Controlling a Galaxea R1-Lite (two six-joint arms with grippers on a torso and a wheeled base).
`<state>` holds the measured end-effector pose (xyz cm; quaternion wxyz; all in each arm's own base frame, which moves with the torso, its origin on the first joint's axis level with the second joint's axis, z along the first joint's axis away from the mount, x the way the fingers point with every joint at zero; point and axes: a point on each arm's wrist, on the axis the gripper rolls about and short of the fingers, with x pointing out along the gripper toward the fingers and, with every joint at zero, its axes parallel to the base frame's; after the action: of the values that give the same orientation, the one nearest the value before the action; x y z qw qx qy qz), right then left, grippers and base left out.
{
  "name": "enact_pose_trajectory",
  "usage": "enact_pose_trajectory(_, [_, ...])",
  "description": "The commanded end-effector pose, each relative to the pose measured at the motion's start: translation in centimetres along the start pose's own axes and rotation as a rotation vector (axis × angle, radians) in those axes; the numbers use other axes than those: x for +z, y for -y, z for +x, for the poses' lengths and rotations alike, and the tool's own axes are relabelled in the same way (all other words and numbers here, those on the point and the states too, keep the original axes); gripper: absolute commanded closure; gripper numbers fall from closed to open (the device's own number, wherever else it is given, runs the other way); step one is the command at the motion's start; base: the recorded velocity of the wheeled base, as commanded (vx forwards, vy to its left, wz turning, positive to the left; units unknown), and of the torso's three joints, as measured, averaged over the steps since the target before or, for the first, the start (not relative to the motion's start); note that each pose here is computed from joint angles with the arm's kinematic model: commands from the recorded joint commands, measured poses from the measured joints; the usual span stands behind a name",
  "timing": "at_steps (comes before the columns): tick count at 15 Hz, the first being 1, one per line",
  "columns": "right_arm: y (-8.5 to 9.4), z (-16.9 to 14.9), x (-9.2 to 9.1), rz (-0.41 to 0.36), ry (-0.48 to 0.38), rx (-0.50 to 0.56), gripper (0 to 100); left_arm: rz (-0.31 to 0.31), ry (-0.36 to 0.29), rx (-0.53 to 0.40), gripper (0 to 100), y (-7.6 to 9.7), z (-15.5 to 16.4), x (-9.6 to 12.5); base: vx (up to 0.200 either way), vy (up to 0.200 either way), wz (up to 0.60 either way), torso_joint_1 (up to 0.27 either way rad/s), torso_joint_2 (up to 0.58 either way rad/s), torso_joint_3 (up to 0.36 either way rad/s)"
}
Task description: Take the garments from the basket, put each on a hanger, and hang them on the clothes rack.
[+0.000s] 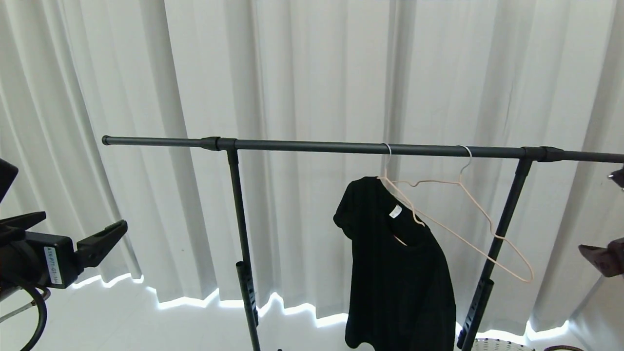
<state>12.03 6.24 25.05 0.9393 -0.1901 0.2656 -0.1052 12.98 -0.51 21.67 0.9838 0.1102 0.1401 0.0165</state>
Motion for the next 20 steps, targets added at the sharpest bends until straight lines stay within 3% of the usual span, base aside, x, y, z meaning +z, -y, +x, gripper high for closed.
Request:
enact_pose_trajectory(1, [2.2, -1.3, -1.6, 0.052, 0.044, -0.033, 0, 0.007, 0.013, 0.006, 0, -0.1, -0.3, 0.1, -0.200, 0.000, 0.00, 0.002, 0.00, 0.007])
enact_pose_trajectory(5, [3.7, -1.9, -2.8, 0.057, 0.047, -0.089, 0, 0.009, 0.028, 0.009, 0, -0.1, -0.9, -0.1, -0.200, 0.000, 0.00, 0.006, 0.00, 0.005])
enact_pose_trajectory(13, [3.8, -1.7, -4.3, 0.067, 0.023, -0.115, 0, 0.027, 0.021, 0.010, 0, -0.1, -1.2, -0.6, -0.200, 0.000, 0.00, 0.001, 0.00, 0.004])
enact_pose_trajectory(20, [3.4, -1.2, -5.2, 0.071, 0.041, -0.116, 0, 0.029, -0.007, 0.002, 0, 0.1, -1.0, -1.4, 0.000, 0.000, 0.00, 0.000, 0.00, 0.000])
